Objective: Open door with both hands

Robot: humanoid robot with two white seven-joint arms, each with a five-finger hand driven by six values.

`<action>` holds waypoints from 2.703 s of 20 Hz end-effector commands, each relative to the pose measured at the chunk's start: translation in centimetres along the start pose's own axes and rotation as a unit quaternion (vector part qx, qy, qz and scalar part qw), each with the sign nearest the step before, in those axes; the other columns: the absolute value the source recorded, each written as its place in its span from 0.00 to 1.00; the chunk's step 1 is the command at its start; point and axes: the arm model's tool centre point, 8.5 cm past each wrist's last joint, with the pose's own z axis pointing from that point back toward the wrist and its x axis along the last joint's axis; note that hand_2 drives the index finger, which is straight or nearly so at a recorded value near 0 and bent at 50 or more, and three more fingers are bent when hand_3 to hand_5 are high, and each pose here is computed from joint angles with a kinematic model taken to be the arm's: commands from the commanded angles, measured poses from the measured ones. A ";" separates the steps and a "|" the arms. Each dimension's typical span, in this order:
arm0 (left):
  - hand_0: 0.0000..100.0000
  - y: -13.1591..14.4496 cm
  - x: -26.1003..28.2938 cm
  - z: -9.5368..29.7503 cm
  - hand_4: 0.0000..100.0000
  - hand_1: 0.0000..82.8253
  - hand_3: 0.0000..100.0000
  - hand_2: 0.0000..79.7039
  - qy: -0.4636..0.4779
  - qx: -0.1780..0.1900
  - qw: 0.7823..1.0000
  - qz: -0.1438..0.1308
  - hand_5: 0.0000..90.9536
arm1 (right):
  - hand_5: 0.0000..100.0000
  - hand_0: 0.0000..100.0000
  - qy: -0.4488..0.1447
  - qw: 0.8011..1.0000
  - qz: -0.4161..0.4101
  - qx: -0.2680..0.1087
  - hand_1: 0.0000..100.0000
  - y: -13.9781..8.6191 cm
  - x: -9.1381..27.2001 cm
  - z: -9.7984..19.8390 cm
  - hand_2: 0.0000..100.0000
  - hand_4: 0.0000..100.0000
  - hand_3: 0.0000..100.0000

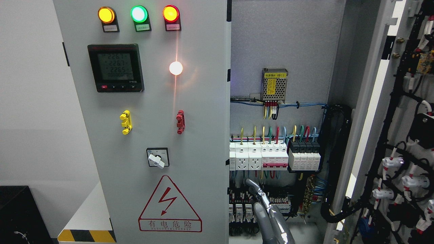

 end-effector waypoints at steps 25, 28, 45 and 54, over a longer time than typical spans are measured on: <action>0.00 -0.2 0.7 -0.1 0.00 0.00 0.00 0.00 -0.017 -0.005 1.000 0.007 0.00 | 0.00 0.19 0.034 0.999 -0.028 -0.025 0.00 -3.3 0.2 -7.5 0.00 0.00 0.00; 0.00 -0.2 0.7 -0.1 0.00 0.00 0.00 0.00 -0.017 -0.005 1.000 0.007 0.00 | 0.00 0.19 0.032 0.999 -0.036 -0.021 0.00 -3.4 0.3 -8.2 0.00 0.00 0.00; 0.00 0.2 0.6 -0.2 0.00 0.00 0.00 0.00 -0.017 -0.002 1.000 0.006 0.00 | 0.00 0.19 0.023 0.997 -0.078 0.003 0.00 -3.5 2.2 -9.9 0.00 0.00 0.00; 0.00 0.3 0.7 -0.2 0.00 0.00 0.00 0.00 -0.017 -0.002 1.000 0.006 0.00 | 0.00 0.19 0.028 0.996 -0.086 0.008 0.00 -3.5 1.8 -10.0 0.00 0.00 0.00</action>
